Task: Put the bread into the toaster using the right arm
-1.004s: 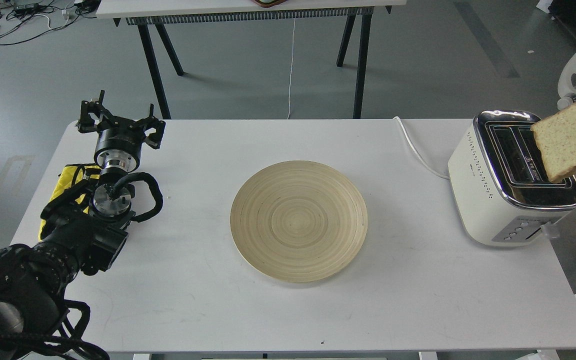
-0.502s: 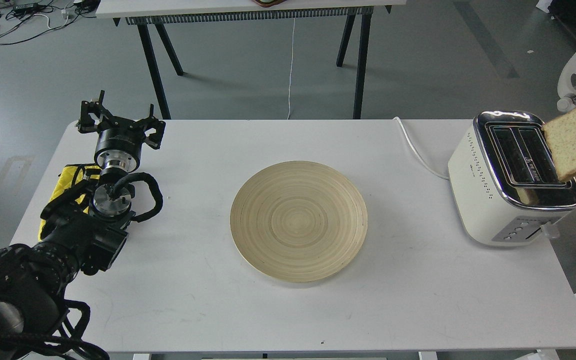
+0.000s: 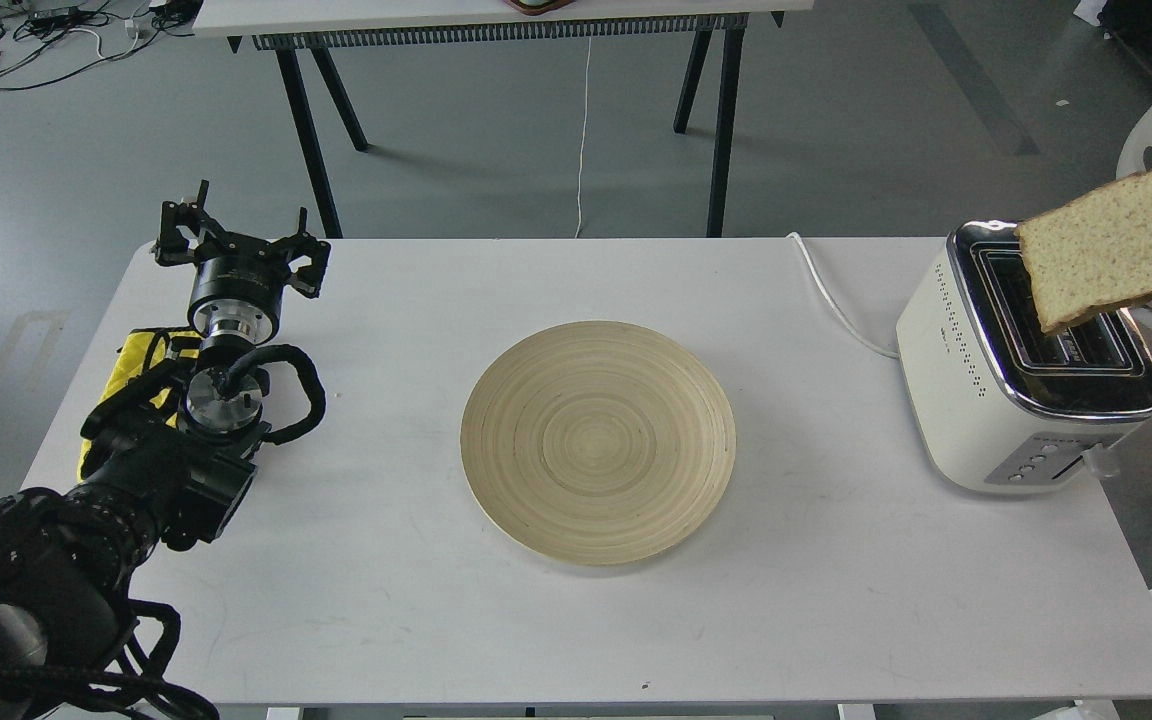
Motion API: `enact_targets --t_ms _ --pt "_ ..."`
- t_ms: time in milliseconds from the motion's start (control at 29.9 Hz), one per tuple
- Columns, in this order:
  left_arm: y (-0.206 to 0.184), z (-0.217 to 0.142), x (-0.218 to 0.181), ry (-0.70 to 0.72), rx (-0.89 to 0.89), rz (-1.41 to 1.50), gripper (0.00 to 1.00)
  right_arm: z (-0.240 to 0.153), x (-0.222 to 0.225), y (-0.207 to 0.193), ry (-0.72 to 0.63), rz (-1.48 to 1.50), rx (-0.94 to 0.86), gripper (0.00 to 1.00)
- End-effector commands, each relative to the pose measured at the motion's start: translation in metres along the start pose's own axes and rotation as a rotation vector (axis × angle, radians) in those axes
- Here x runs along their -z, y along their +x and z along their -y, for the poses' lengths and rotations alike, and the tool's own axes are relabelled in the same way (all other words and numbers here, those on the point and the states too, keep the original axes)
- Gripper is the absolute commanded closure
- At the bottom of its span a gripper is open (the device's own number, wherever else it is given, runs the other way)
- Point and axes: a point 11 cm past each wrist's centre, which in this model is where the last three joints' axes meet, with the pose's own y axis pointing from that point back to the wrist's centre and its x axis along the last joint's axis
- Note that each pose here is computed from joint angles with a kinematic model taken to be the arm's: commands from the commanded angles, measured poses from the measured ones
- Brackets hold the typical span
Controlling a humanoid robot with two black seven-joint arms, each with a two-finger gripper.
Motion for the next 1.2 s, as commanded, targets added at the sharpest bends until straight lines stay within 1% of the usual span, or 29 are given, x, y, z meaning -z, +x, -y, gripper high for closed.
enact_targets --t_ms 0,234,803,937,1037,1070,1104,1137,1171 --pt "0.000 0.000 0.000 0.000 0.000 0.000 0.00 0.004 -0.007 -0.003 -0.012 -0.021 -0.005 1.00" --pt "0.000 0.000 0.000 0.000 0.000 0.000 0.00 0.007 -0.007 -0.008 -0.013 -0.015 -0.004 1.00" --pt "0.000 0.000 0.000 0.000 0.000 0.000 0.00 0.007 -0.011 -0.047 -0.028 0.001 0.070 1.00" --pt "0.000 0.000 0.000 0.000 0.000 0.000 0.00 0.010 -0.006 -0.060 -0.016 0.011 0.087 0.97" --pt "0.000 0.000 0.000 0.000 0.000 0.000 0.00 0.013 -0.005 -0.072 -0.018 0.020 0.099 0.88" --pt "0.000 0.000 0.000 0.000 0.000 0.000 0.00 0.014 -0.003 -0.075 -0.013 0.025 0.100 0.79" --pt "0.000 0.000 0.000 0.000 0.000 0.000 0.00 0.015 -0.002 -0.076 -0.011 0.028 0.100 0.69" --pt "0.000 0.000 0.000 0.000 0.000 0.000 0.00 0.016 -0.001 -0.077 -0.009 0.033 0.100 0.47" --pt "0.000 0.000 0.000 0.000 0.000 0.000 0.00 0.018 0.000 -0.076 -0.006 0.033 0.095 0.34"
